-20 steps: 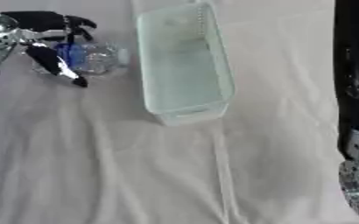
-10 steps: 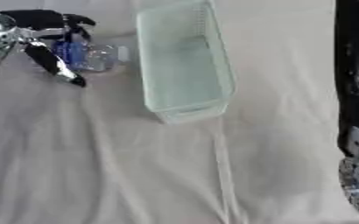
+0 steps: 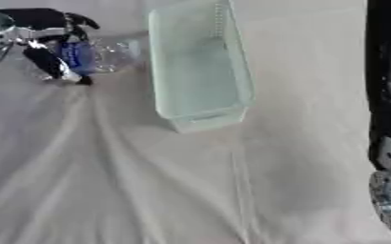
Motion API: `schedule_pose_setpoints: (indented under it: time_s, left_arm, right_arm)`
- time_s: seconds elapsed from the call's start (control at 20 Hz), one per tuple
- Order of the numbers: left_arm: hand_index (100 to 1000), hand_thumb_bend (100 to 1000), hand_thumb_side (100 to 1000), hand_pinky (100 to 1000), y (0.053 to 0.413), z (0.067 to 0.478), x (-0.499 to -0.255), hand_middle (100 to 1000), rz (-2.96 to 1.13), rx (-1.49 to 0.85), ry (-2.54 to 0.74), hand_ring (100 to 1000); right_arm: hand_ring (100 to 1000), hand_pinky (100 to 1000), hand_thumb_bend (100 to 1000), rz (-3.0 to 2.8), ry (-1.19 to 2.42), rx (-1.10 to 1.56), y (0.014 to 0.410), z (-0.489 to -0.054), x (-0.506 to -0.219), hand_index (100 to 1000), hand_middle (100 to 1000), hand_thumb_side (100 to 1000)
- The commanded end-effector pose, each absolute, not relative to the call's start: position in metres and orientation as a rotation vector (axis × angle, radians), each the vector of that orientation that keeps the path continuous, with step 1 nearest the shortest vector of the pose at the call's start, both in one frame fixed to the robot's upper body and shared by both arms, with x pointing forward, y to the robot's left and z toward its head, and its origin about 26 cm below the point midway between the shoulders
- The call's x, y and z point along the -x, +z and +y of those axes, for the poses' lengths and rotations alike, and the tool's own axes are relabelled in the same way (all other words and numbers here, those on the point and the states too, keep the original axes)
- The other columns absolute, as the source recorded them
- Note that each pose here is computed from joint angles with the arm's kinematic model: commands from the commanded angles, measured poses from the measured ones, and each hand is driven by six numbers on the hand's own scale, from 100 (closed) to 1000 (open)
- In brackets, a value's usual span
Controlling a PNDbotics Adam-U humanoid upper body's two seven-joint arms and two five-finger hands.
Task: Pick up objects on the table and place them in the box.
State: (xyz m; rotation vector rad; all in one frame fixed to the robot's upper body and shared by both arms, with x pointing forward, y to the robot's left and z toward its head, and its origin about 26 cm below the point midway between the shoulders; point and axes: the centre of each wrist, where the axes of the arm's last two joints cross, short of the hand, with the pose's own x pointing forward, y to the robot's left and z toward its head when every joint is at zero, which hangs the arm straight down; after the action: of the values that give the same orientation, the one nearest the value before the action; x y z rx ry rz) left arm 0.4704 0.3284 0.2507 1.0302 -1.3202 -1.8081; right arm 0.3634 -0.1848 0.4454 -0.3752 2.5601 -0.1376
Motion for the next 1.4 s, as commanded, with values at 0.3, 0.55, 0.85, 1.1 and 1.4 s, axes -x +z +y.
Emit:
schedule_pose_setpoints:
  time_s: [0.3, 0.55, 0.85, 1.1, 1.4]
  left_arm:
    - [315, 111, 100, 100, 0.266, 0.339, -0.465, 673, -1.443, -1.254, -1.703, 100]
    - [292, 157, 100, 100, 0.267, 0.340, -0.466, 607, -1.465, -1.296, -1.672, 100]
    - [290, 188, 100, 100, 0.280, 0.342, -0.464, 559, -1.479, -1.354, -1.652, 100]
    - [278, 206, 100, 100, 0.289, 0.344, -0.462, 526, -1.482, -1.374, -1.643, 100]
    - [281, 203, 100, 100, 0.298, 0.346, -0.459, 522, -1.493, -1.403, -1.627, 100]
  right_arm:
    - [783, 686, 100, 2.531, -0.146, 0.379, 0.454, -0.184, -0.358, 851, 833, 1000]
    - [782, 685, 100, 2.536, -0.153, 0.381, 0.452, -0.184, -0.360, 852, 833, 1000]
    - [782, 682, 100, 2.551, -0.164, 0.383, 0.447, -0.184, -0.363, 854, 834, 1000]
    - [781, 679, 100, 2.563, -0.173, 0.381, 0.443, -0.185, -0.365, 855, 835, 1000]
    - [781, 677, 100, 2.571, -0.183, 0.379, 0.440, -0.186, -0.367, 856, 835, 1000]
